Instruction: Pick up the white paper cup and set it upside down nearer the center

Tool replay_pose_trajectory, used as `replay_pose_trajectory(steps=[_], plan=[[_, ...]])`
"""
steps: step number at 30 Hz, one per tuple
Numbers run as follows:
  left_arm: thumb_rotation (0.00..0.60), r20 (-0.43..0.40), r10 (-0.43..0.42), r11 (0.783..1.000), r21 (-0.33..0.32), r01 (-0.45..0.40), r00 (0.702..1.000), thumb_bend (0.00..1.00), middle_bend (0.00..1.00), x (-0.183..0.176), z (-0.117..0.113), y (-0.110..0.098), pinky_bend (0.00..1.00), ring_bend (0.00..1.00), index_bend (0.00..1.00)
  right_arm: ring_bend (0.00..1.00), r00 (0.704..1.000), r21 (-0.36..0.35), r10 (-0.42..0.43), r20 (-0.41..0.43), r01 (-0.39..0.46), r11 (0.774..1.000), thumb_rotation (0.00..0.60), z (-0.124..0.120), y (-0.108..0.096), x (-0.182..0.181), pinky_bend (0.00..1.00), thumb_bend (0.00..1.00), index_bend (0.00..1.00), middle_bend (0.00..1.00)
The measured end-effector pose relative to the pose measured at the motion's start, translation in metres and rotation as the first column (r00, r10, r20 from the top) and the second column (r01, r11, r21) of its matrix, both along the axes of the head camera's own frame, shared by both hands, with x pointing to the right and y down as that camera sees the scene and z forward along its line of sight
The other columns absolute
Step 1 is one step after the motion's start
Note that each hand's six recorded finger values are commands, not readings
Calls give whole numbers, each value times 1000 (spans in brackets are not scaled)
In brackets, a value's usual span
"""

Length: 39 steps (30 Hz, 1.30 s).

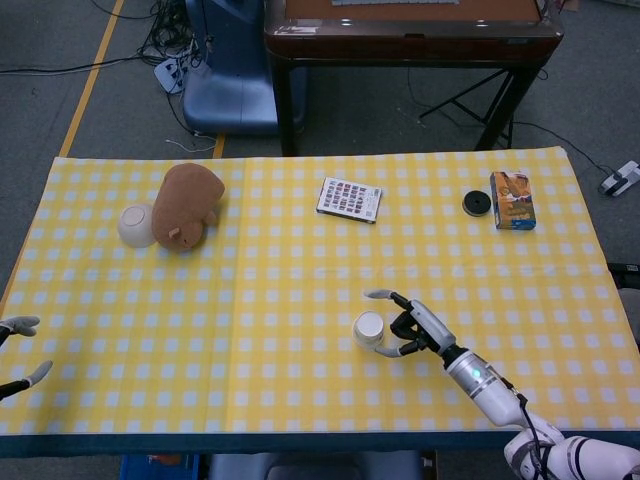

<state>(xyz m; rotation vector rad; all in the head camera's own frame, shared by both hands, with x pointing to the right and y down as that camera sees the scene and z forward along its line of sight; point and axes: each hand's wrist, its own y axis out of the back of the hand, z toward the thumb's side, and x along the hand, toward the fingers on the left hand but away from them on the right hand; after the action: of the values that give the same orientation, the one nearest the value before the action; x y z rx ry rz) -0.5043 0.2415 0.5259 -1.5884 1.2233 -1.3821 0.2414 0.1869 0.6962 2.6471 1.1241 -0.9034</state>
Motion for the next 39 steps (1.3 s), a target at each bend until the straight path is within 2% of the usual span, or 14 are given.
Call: replay_pose_trajectory(steps=[5, 8, 11, 12, 14, 16, 19, 21, 24, 27, 33, 39], plan=[[600, 5, 5, 1000, -5, -5, 1000, 44, 459, 2, 1, 1, 654, 388, 423, 1000, 993, 108, -54, -106, 66, 992, 600, -13, -1, 9, 1000, 0, 173, 1000], [600, 10, 10, 1000, -10, -10, 1000, 45, 459, 3, 3, 1, 654, 388, 423, 981, 973, 187, -90, -212, 131, 974, 600, -22, -2, 16, 1000, 0, 241, 977], [600, 15, 13, 1000, -17, -13, 1000, 45, 459, 4, 5, 1, 654, 388, 423, 953, 934, 263, -113, -339, 209, 942, 600, -33, -2, 26, 1000, 0, 328, 935], [600, 17, 14, 1000, -19, -14, 1000, 45, 459, 4, 6, 1, 654, 388, 423, 941, 906, 295, -115, -408, 250, 922, 600, -40, -3, 31, 997, 0, 340, 918], [600, 21, 18, 1000, -21, -18, 1000, 45, 459, 6, 8, 1, 654, 388, 423, 908, 872, 319, -112, -476, 290, 902, 600, -46, -3, 37, 976, 0, 343, 872], [600, 23, 21, 1000, -21, -20, 1000, 45, 459, 7, 10, 0, 654, 388, 422, 858, 816, 341, -99, -569, 344, 875, 600, -56, -2, 48, 935, 0, 345, 816], [600, 33, 32, 999, -26, -31, 999, 45, 459, 9, 14, 0, 654, 384, 417, 692, 723, 346, -64, -688, 404, 847, 600, -72, -2, 68, 809, 0, 346, 712], [600, 44, 43, 999, -35, -42, 998, 44, 458, 11, 17, 0, 654, 378, 415, 530, 652, 330, -37, -757, 431, 840, 600, -85, 0, 86, 654, 0, 349, 641], [600, 56, 64, 997, -49, -61, 996, 44, 458, 16, 24, -1, 654, 375, 414, 432, 565, 306, 3, -825, 442, 843, 600, -105, 4, 114, 541, 0, 349, 581], [600, 56, 83, 995, -60, -79, 995, 45, 458, 23, 32, -1, 654, 374, 414, 408, 518, 309, 49, -854, 429, 849, 600, -120, 9, 133, 518, 0, 349, 561], [600, 51, 105, 993, -54, -102, 993, 44, 458, 36, 45, -4, 654, 374, 420, 400, 481, 348, 129, -867, 400, 848, 600, -144, 23, 160, 512, 3, 349, 547], [600, 61, 111, 993, -36, -108, 992, 44, 458, 42, 53, -7, 654, 374, 427, 390, 489, 360, 158, -858, 352, 864, 600, -152, 29, 181, 512, 7, 349, 532]])
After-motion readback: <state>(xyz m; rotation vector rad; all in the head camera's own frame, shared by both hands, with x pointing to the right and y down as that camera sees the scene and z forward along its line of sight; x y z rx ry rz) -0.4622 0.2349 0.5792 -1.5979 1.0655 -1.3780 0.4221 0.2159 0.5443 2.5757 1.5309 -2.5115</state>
